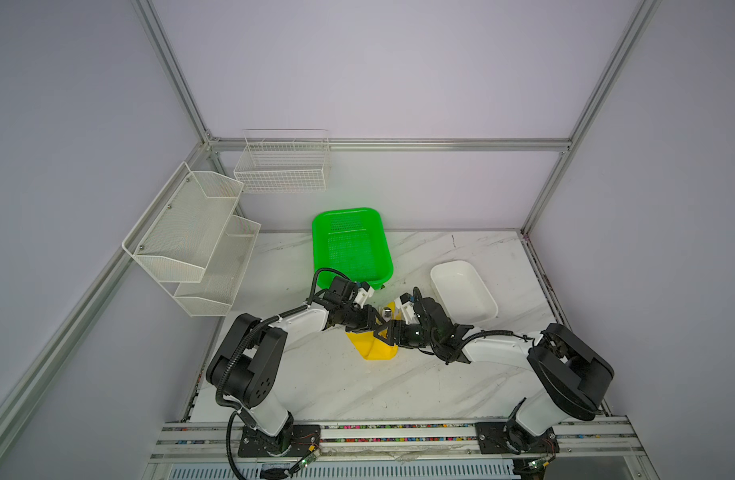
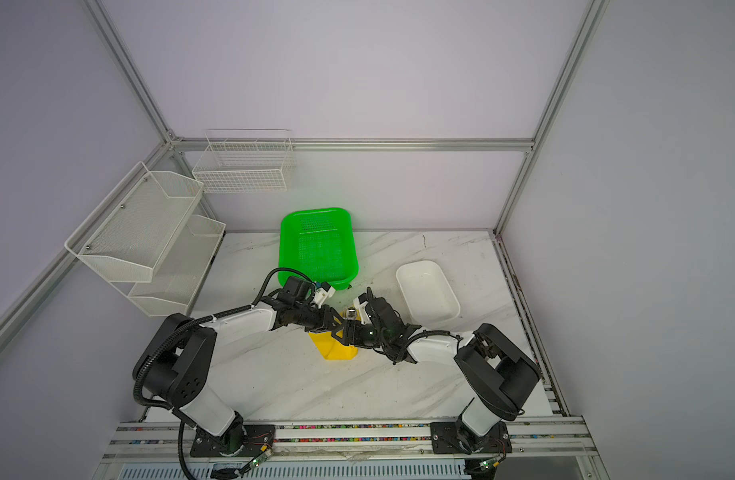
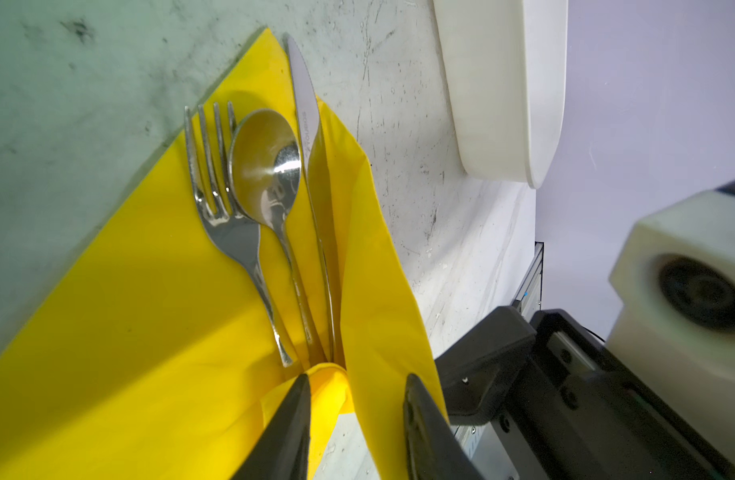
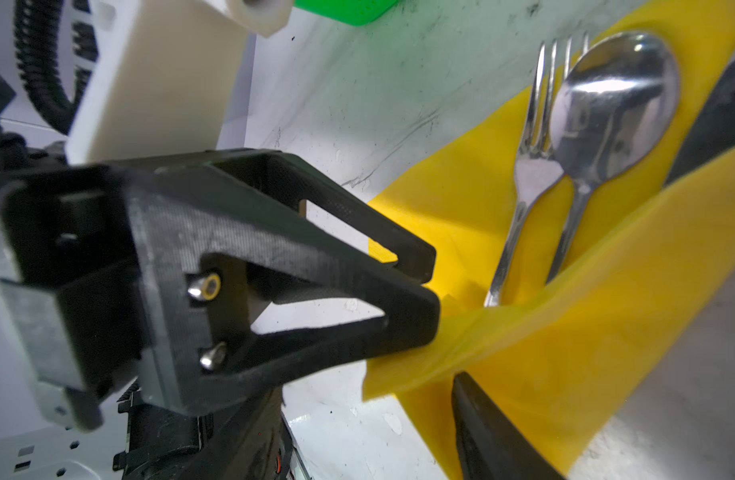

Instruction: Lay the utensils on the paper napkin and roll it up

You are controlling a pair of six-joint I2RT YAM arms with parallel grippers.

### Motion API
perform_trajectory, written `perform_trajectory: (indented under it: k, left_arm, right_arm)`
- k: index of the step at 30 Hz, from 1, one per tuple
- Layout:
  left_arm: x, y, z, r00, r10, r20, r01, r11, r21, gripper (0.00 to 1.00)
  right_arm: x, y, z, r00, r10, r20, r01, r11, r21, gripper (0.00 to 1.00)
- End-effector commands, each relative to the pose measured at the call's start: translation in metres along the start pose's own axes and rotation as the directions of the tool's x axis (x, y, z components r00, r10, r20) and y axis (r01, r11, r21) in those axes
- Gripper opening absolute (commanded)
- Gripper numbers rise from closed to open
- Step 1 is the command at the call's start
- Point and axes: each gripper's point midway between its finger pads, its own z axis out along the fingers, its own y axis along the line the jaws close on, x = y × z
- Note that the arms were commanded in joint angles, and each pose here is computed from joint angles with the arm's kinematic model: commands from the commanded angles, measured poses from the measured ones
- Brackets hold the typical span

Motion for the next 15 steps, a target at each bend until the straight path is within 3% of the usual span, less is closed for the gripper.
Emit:
perform_trajectory:
  k: [1,10,15]
  left_arm:
    - [0.007,-0.027,-0.007,0.999,0.04,-0.033,-0.037,0.997,0.072,0.4]
    - [-0.001,-0.05,-0.015,0.997,0.074,0.009,-0.075,0.984,0.16,0.57]
    - [0.004,-0.049,-0.012,0.995,0.091,-0.036,-0.084,0.982,0.17,0.6]
  right_arm:
    - [-0.052,0.035,-0.015,0.978,-0.008,0.206,0.031,0.994,-0.107,0.66]
    - [-0.046,0.035,-0.006,0.986,-0.01,0.166,0.033,0.99,-0.137,0.65]
    - [-0.049,0.04,-0.007,0.985,-0.013,0.175,0.04,0.988,-0.15,0.65]
